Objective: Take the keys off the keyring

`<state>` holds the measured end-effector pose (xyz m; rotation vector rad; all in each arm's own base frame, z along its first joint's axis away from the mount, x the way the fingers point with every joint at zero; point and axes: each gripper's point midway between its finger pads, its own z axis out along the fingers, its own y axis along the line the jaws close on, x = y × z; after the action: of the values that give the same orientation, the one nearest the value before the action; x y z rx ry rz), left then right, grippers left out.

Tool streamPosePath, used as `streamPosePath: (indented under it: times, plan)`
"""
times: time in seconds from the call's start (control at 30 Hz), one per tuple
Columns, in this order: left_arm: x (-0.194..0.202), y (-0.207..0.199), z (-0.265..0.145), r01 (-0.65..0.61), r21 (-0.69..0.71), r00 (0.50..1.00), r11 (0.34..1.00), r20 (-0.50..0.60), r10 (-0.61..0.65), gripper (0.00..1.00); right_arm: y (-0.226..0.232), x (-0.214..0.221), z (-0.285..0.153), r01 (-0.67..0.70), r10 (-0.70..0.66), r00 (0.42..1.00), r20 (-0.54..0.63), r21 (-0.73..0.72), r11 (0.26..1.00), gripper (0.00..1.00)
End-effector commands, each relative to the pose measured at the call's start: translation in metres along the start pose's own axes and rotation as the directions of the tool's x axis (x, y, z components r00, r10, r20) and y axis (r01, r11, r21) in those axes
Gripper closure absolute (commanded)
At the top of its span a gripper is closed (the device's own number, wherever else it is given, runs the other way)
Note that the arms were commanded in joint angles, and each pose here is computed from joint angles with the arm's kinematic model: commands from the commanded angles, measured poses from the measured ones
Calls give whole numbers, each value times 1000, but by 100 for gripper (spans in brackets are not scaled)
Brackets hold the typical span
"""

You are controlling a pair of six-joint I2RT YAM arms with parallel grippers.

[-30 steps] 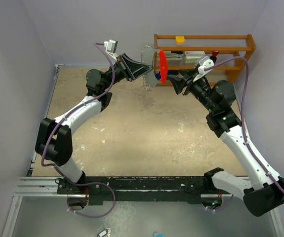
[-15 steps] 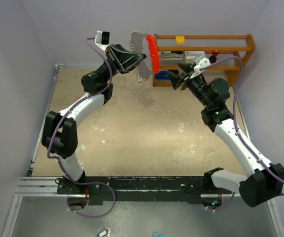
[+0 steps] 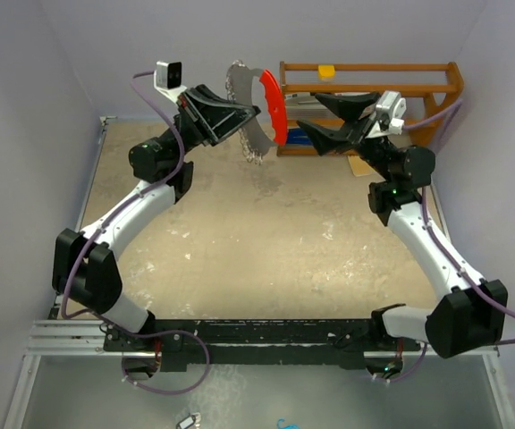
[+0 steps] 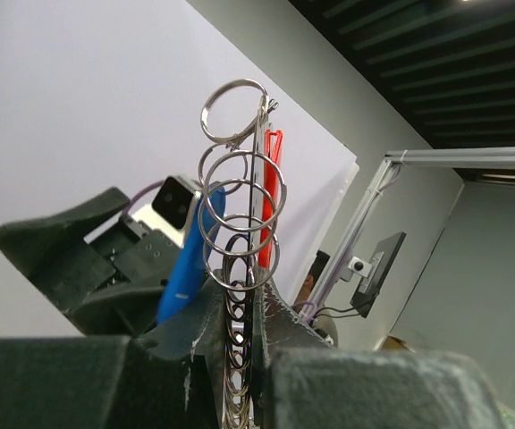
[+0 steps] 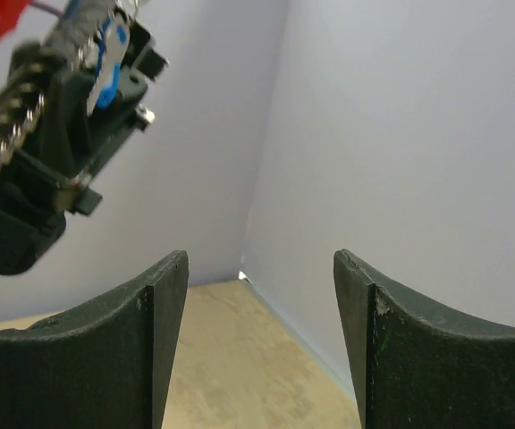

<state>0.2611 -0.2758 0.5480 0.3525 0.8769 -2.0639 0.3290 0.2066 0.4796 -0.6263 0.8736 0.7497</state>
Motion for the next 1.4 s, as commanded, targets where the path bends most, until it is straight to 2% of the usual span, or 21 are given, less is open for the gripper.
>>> streamPosePath:
  times: [0.0, 0.07, 0.17, 0.27, 0.33, 0.47, 0.63, 0.8, 1.13, 1.37]
  plan:
    - [17, -11, -8, -2, 29, 1000, 1000, -19, 2, 100, 29, -48, 14, -1, 32, 986, 161, -190, 982, 32]
    - [24, -13, -14, 15, 11, 999, 1000, -30, -15, 100, 34, -52, 15, -1, 44, 982, 182, -231, 973, 32]
    - [32, -5, -20, 10, -104, 998, 995, -56, -16, 100, 38, -51, 16, -7, 59, 980, 188, -264, 965, 31]
    - [34, 1, -25, -98, -248, 992, 964, -99, 75, 100, 40, -47, 17, -40, 95, 979, 179, -290, 956, 32]
    - [33, 1, -27, -135, -303, 988, 943, -116, 104, 100, 45, -53, 15, -46, 120, 969, 217, -319, 947, 33]
    - [40, -5, -23, -110, -291, 990, 950, -117, 79, 100, 51, -55, 13, -86, 182, 957, 228, -375, 923, 36]
    - [60, -9, -13, -2, -209, 993, 978, -118, -23, 100, 54, -57, 13, -92, 200, 950, 241, -396, 914, 39]
    - [79, -1, -6, 44, -215, 987, 976, -141, -75, 100, 56, -59, 15, -89, 197, 950, 244, -392, 916, 41]
    - [99, 2, 5, 54, -254, 980, 966, -174, -101, 100, 60, -56, 16, -95, 205, 948, 243, -400, 912, 40]
    - [99, 1, 10, 21, -252, 980, 967, -187, -70, 100, 66, -54, 10, -106, 215, 949, 230, -411, 905, 39]
